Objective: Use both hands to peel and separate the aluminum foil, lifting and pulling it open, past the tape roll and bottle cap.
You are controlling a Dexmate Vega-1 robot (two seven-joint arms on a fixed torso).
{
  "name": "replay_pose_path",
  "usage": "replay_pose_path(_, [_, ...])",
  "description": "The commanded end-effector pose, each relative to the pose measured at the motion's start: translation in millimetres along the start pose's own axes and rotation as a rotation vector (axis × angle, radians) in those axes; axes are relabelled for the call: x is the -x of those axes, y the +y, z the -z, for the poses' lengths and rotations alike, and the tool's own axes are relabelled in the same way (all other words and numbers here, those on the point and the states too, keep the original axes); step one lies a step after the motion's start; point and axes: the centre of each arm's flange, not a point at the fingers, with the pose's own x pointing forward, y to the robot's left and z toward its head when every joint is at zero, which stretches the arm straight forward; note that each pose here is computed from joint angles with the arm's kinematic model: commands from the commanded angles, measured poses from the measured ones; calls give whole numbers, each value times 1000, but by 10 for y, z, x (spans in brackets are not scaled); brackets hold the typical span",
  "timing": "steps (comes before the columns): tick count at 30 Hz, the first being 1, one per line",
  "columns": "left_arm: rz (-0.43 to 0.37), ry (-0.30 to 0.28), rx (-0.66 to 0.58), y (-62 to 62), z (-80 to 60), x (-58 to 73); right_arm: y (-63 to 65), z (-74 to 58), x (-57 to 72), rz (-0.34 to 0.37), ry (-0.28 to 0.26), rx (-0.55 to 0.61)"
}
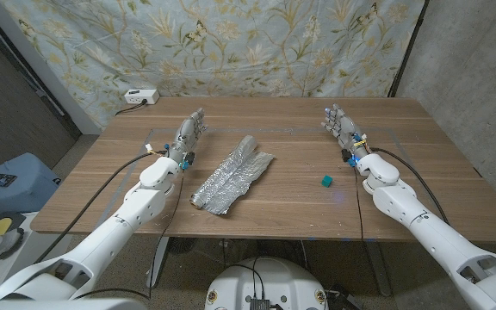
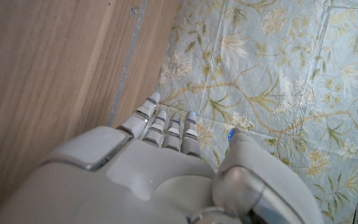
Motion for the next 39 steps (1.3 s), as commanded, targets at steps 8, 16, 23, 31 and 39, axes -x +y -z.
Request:
replay_pose_path(8, [7, 5, -20, -206, -71, -32, -147, -36, 2, -2, 5, 44])
replay_pose_path(16, [14, 11, -10, -244, -36, 3, -112, -158, 89, -31, -14, 174])
replay_pose_path(23, [20, 1, -3, -240, -63, 27, -58, -265, 123, -52, -28, 248])
replay_pose_path(31, [8, -11, 4, -173, -134, 96, 33, -401, 97, -102, -46, 386])
replay_pose_path(39, [-5, -15, 11, -118, -187, 155, 185, -557, 61, -161, -78, 505])
